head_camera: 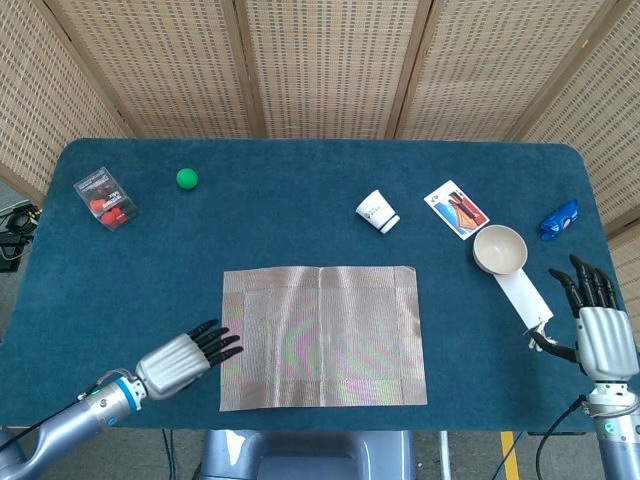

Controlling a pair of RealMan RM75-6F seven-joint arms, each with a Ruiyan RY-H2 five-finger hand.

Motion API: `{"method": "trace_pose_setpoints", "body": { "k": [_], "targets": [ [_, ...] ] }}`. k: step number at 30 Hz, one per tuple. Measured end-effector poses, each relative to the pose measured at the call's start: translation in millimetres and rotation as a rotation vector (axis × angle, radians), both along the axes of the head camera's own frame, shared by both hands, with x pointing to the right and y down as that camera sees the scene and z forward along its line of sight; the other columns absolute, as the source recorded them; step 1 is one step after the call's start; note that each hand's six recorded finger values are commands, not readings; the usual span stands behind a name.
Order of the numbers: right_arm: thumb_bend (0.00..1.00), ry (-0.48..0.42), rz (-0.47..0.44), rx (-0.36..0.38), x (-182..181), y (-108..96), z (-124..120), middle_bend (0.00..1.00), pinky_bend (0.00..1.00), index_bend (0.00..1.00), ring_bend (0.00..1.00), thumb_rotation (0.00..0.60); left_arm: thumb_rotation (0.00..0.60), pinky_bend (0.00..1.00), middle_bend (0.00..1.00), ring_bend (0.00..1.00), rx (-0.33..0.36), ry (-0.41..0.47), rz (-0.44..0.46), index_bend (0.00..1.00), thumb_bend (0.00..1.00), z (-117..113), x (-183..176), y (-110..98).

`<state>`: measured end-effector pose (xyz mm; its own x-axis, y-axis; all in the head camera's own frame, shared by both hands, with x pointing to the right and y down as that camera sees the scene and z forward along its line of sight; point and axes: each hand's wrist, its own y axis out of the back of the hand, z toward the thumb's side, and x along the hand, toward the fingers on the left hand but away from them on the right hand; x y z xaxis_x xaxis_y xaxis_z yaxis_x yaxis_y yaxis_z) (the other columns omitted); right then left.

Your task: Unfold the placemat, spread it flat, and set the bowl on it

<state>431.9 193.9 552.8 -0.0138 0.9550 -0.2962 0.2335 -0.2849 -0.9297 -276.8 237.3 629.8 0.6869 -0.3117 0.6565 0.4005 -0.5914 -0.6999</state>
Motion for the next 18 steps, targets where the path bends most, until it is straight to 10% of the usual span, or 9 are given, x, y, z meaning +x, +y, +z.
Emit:
{"method": "trace_pose_setpoints", "body": {
  "k": [18],
  "targets": [
    [0.12, -0.022, 0.005, 0.022, 7, -1, -9, 0.0, 0.0, 0.18, 0.0, 0.6, 0.6, 0.0, 0.0, 0.0, -0.107, -0.052, 0.206, 0.0, 1.0, 23, 61, 28]
  ]
}}
